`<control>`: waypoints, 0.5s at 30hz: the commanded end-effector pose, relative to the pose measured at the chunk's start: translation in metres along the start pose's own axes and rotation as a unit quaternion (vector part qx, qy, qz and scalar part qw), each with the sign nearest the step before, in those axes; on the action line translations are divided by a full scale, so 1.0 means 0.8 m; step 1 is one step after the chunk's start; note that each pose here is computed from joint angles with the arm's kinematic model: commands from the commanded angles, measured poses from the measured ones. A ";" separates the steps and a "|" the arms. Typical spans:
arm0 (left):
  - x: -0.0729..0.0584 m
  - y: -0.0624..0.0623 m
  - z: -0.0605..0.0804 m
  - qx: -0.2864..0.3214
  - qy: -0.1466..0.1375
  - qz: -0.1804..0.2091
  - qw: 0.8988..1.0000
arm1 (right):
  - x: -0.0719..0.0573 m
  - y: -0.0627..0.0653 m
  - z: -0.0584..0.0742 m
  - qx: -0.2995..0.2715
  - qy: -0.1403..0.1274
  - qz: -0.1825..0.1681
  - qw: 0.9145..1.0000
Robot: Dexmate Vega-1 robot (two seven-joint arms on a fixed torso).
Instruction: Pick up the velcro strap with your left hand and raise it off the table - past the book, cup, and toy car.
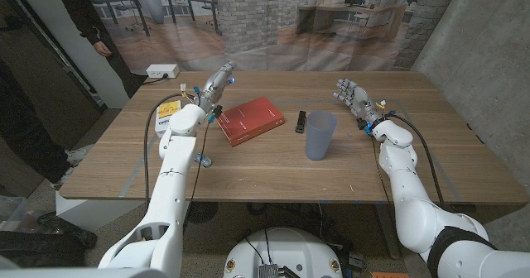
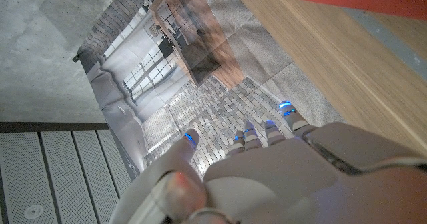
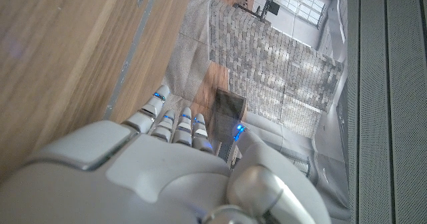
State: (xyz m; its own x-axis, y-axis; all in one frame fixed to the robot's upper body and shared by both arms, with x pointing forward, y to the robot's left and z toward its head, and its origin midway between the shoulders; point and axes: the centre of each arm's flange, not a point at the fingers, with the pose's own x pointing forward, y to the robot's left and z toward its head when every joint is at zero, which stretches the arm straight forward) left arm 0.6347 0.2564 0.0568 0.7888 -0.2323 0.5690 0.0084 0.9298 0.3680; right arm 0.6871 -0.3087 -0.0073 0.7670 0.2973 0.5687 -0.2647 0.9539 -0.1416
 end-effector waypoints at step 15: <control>0.024 0.004 0.050 0.103 -0.012 -0.018 0.994 | -0.011 -0.014 0.002 0.001 -0.014 -0.001 1.000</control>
State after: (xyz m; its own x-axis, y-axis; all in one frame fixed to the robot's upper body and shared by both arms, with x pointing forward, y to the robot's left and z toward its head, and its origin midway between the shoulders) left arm 0.6282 0.2495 0.0811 0.7795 -0.2535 0.5728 -0.0540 0.8838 0.4647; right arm 0.6847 -0.3171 -0.0087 0.7582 0.2960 0.5809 -0.2646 0.9540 -0.1407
